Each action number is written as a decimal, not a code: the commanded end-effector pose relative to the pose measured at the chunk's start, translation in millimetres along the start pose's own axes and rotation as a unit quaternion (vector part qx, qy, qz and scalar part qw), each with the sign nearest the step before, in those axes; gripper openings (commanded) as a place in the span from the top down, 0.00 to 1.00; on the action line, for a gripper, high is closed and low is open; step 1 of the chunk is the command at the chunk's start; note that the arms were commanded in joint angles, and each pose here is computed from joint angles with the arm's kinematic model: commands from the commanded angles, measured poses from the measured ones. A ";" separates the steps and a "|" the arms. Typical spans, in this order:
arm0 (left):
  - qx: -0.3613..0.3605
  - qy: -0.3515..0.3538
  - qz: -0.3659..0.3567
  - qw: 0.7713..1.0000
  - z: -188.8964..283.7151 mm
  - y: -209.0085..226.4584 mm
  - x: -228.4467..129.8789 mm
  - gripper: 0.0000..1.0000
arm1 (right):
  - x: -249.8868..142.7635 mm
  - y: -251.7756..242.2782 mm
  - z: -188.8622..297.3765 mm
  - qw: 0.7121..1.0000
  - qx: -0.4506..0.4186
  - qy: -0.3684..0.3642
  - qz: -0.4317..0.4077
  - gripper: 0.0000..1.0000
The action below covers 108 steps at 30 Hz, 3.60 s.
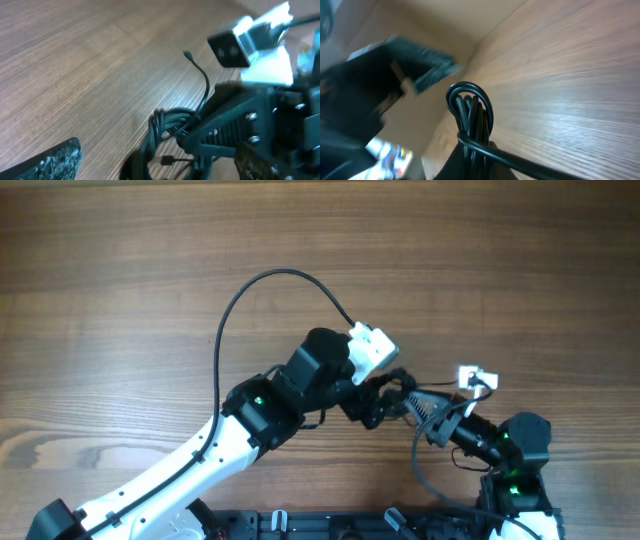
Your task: Untangle cables
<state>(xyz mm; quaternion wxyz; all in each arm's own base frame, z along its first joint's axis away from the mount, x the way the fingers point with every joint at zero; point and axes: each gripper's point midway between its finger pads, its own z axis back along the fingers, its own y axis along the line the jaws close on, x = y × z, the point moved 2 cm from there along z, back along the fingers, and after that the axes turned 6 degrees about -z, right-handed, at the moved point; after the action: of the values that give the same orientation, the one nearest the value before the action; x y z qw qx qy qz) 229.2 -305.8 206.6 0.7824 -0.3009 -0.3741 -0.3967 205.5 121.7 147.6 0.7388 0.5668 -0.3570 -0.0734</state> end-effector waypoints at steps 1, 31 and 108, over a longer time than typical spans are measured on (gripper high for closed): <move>0.055 -0.023 0.180 0.982 3.1 17.2 6.9 0.00 | 25.4 -15.9 3.2 0.989 -0.044 -0.089 -0.109 0.96; 0.014 0.060 0.679 0.732 -52.7 2.1 -33.7 0.32 | 31.4 -20.0 4.8 0.981 -0.051 -0.113 -0.147 0.96; 0.038 -0.041 0.447 0.893 -10.6 32.6 7.7 0.96 | -4.9 8.4 -15.2 0.984 -0.011 -0.020 0.176 0.20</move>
<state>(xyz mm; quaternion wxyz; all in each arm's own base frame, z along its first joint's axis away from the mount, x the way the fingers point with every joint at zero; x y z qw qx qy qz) 255.7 -303.8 192.7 0.8726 -0.4228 -0.2349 -0.0673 202.0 140.5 151.5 0.7374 0.5082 -0.4418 0.0541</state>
